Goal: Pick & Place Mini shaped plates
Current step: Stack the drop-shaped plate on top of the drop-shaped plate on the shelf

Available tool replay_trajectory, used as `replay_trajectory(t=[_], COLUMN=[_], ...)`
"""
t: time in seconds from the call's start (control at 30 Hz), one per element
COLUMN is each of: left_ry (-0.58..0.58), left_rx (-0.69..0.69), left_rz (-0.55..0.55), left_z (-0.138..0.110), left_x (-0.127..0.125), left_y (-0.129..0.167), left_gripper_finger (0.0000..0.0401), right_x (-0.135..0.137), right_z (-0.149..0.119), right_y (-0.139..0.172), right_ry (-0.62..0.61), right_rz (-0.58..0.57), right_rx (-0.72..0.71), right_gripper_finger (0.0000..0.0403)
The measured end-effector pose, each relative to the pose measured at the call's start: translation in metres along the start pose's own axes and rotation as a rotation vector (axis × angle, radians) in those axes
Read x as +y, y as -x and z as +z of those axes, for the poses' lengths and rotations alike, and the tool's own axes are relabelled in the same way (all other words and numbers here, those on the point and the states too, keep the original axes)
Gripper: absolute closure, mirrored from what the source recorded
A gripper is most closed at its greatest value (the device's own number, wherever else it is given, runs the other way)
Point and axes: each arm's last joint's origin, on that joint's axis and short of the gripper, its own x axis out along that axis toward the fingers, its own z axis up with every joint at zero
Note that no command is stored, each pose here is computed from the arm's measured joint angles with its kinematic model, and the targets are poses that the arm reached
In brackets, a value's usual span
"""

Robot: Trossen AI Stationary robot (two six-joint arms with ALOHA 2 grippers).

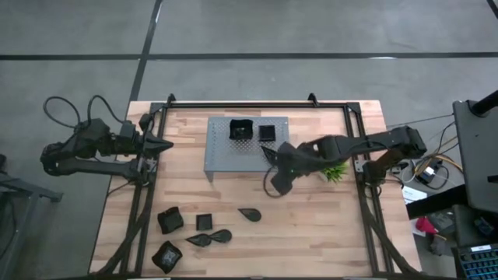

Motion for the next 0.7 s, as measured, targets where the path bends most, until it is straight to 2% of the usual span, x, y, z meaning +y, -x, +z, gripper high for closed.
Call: replay_trajectory(t=[0.17, 0.33, 0.53, 0.7], left_ry=[0.000, 0.000, 0.000, 0.000], left_rx=[0.000, 0.000, -0.001, 0.000], left_rz=[0.000, 0.000, 0.000, 0.000], left_z=[0.000, 0.000, 0.000, 0.000], left_x=[0.000, 0.000, 0.000, 0.000], left_y=[0.000, 0.000, 0.000, 0.000], left_gripper_finger=[0.0401, 0.0401, 0.0401, 0.0401], right_x=[0.027, 0.058, 0.087, 0.104], right_z=[-0.016, -0.038, -0.061, -0.071], right_y=[0.002, -0.011, -0.049, -0.086], right_ry=[0.040, 0.145, 0.227, 0.227], right_rz=[0.116, 0.198, 0.196, 0.206], right_rx=[-0.039, -0.065, -0.058, -0.052], right_gripper_finger=[0.0337, 0.0333, 0.0328, 0.0332])
